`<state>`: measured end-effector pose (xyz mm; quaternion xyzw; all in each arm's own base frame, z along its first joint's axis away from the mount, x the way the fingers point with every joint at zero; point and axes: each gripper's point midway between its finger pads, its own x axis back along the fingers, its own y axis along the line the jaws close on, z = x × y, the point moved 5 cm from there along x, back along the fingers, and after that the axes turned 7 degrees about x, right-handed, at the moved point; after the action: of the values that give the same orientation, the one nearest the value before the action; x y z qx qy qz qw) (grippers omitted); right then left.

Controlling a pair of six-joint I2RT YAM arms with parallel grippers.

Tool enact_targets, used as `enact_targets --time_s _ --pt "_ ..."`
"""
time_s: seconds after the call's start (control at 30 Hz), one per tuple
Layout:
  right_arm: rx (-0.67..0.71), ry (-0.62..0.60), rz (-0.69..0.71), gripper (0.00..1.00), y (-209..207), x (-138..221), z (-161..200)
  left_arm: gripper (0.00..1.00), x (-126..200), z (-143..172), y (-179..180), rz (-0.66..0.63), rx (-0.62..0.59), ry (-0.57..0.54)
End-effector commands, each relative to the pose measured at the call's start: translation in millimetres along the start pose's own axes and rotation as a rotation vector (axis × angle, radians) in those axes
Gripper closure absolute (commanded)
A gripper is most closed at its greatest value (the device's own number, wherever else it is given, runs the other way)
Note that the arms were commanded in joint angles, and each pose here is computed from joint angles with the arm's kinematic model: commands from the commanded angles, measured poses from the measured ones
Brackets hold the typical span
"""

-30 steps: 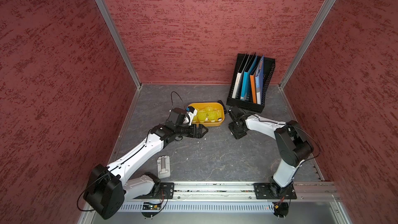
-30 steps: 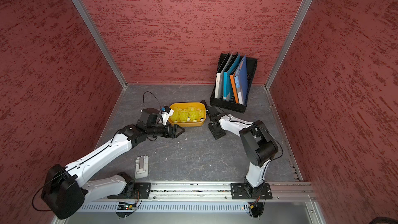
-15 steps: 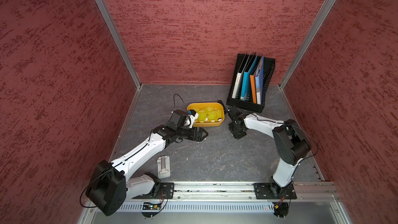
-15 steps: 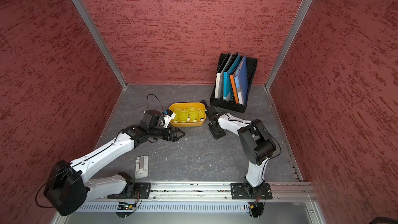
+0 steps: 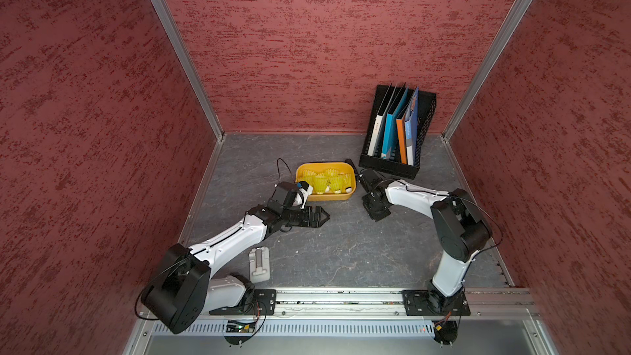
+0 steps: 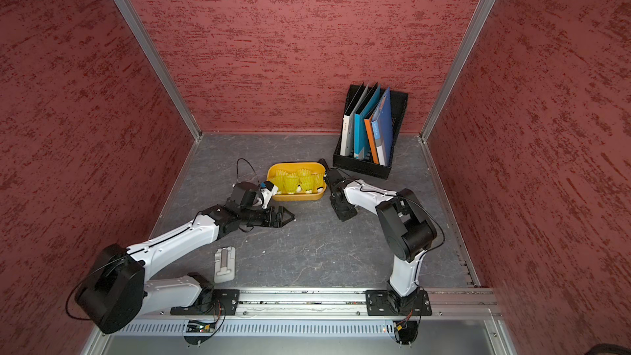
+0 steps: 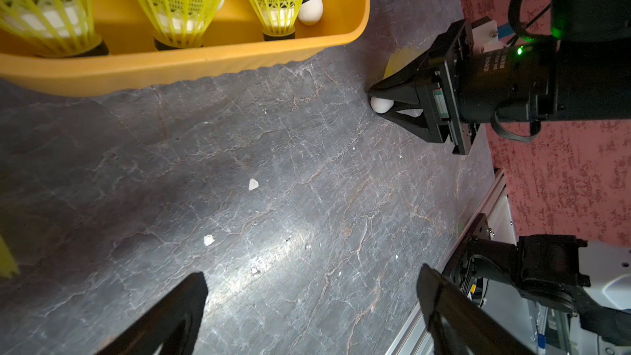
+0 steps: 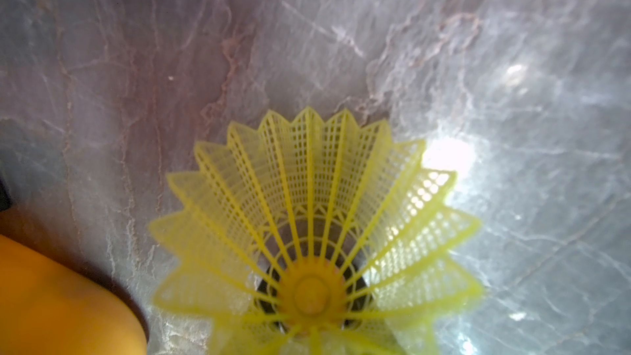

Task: Put the shuttlecocks into the storage box
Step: Pick up the shuttlecock at the center of the board, then place the shuttlecock in the storage box.

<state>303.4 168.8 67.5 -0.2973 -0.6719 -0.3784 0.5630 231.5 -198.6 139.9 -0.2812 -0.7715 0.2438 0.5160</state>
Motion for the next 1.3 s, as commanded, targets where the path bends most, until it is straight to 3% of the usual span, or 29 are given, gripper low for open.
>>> enact_targets --time_s 0.0,0.23,0.43,0.63,0.87,1.07,1.27 --pt "0.018 0.008 0.003 0.84 0.3 -10.1 6.3 0.0 -3.1 -7.7 -4.8 0.05 0.041 -0.037" --pt "0.091 -0.032 -0.03 0.9 5.8 5.0 4.6 0.0 -0.6 -10.9 -7.9 0.065 0.069 -0.056" --pt "0.267 -0.139 -0.094 0.9 20.3 46.6 0.2 0.0 9.0 -18.2 -10.9 0.058 0.106 -0.094" --pt "0.521 -0.269 -0.23 0.91 49.1 99.4 1.5 0.0 31.9 -42.1 -10.3 0.044 0.175 -0.153" --pt "0.88 -0.38 -0.394 0.9 108.0 133.7 7.3 0.0 61.2 -85.2 -2.8 0.026 0.241 -0.197" --pt "1.119 -0.354 -0.488 0.9 157.3 140.7 24.6 0.0 64.2 -114.7 -0.3 -0.002 0.251 -0.185" --pt "1.222 -0.259 -0.516 0.9 187.6 123.2 37.6 0.0 54.9 -138.8 2.7 -0.022 0.268 -0.173"
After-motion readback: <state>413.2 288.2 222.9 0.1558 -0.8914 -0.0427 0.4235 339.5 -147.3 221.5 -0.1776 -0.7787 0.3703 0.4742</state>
